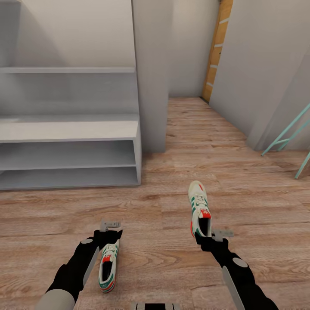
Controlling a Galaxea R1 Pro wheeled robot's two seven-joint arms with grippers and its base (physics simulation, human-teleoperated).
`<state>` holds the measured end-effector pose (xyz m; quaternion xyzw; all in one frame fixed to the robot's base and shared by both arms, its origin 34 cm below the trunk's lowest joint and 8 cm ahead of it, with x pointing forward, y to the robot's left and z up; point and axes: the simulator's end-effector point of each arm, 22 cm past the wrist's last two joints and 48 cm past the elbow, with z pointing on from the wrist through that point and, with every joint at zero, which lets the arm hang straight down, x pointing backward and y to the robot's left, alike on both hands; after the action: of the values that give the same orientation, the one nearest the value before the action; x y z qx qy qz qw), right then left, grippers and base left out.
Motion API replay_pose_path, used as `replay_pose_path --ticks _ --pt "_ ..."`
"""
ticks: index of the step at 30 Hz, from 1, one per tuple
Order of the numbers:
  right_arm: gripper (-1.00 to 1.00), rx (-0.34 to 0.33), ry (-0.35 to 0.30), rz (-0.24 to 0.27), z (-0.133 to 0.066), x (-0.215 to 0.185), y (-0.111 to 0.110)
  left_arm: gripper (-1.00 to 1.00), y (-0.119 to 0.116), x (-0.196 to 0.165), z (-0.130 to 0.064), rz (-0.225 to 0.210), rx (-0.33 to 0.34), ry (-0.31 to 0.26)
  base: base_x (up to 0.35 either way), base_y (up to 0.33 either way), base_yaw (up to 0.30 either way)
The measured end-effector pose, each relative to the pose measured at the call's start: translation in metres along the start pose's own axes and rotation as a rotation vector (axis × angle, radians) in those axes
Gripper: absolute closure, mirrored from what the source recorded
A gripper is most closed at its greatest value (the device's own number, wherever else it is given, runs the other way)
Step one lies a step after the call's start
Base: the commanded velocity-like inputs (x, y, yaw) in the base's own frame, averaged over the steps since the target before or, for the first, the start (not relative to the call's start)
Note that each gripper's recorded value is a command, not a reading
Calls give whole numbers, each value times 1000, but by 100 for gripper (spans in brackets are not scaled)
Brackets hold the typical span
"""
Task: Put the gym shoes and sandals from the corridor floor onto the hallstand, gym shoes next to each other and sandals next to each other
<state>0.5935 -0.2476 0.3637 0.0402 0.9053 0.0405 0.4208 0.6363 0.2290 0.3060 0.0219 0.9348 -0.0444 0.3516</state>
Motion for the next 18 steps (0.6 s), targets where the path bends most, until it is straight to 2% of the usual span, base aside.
replay_pose_path --ticks 9,14,18 --pt "100 4 36 1 10 19 -2 -100 2 25 14 -4 -1 41 0 0 0" --pt "100 10 70 0 15 34 -4 -100 3 24 23 7 0 -18 0 0 0" --pt "100 14 158 -1 18 60 -4 -100 1 38 32 15 5 -63 0 0 0"
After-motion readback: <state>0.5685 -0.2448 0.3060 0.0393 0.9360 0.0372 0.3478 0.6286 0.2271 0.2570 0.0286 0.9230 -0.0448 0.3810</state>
